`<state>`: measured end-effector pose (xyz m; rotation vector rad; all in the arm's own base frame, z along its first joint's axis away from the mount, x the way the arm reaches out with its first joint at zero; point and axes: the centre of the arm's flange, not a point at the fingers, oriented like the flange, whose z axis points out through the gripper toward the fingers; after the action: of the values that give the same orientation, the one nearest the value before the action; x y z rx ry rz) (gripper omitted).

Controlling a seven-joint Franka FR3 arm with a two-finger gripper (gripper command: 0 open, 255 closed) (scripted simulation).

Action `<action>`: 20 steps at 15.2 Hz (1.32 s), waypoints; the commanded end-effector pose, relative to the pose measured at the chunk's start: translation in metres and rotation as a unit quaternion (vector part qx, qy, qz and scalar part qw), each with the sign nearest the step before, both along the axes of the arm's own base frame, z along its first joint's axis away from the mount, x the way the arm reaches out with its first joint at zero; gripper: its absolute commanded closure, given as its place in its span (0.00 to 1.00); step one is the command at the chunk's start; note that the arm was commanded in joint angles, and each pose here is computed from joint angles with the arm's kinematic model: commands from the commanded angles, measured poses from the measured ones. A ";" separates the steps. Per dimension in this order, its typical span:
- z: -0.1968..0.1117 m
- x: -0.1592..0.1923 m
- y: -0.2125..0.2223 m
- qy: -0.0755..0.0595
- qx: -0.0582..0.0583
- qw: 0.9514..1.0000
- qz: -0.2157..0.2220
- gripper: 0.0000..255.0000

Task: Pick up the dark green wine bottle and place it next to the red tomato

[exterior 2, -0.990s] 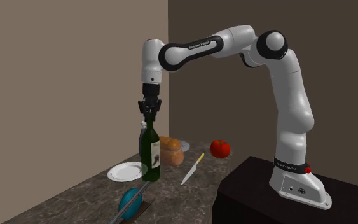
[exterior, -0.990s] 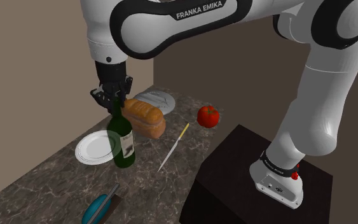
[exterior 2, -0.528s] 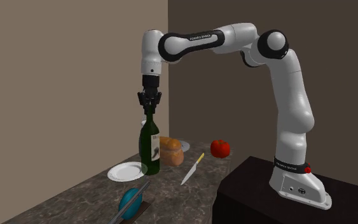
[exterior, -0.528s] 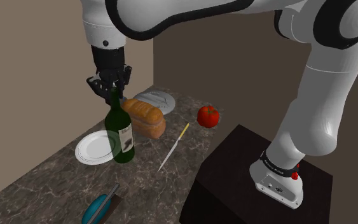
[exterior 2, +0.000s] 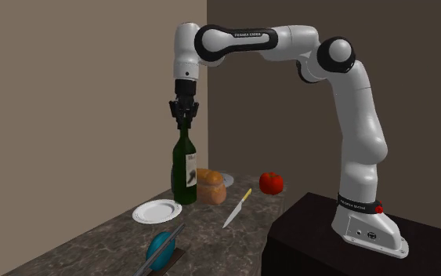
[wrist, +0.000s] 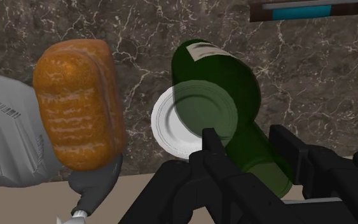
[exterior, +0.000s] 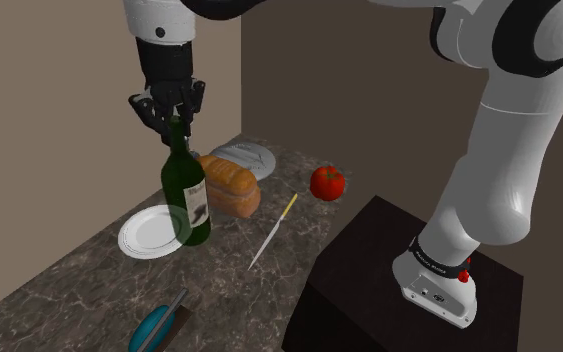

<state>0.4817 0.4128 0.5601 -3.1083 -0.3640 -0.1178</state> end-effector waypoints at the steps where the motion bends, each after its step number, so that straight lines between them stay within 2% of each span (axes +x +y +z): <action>1: 0.011 0.000 0.001 0.000 0.000 1.000 0.000 1.00; 13: 0.073 0.000 0.001 0.000 0.000 1.000 0.000 1.00; 20: 0.118 -0.026 -0.076 0.000 0.000 1.000 0.000 1.00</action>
<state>0.4628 0.3494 0.6696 -3.1089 -0.3630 -0.1182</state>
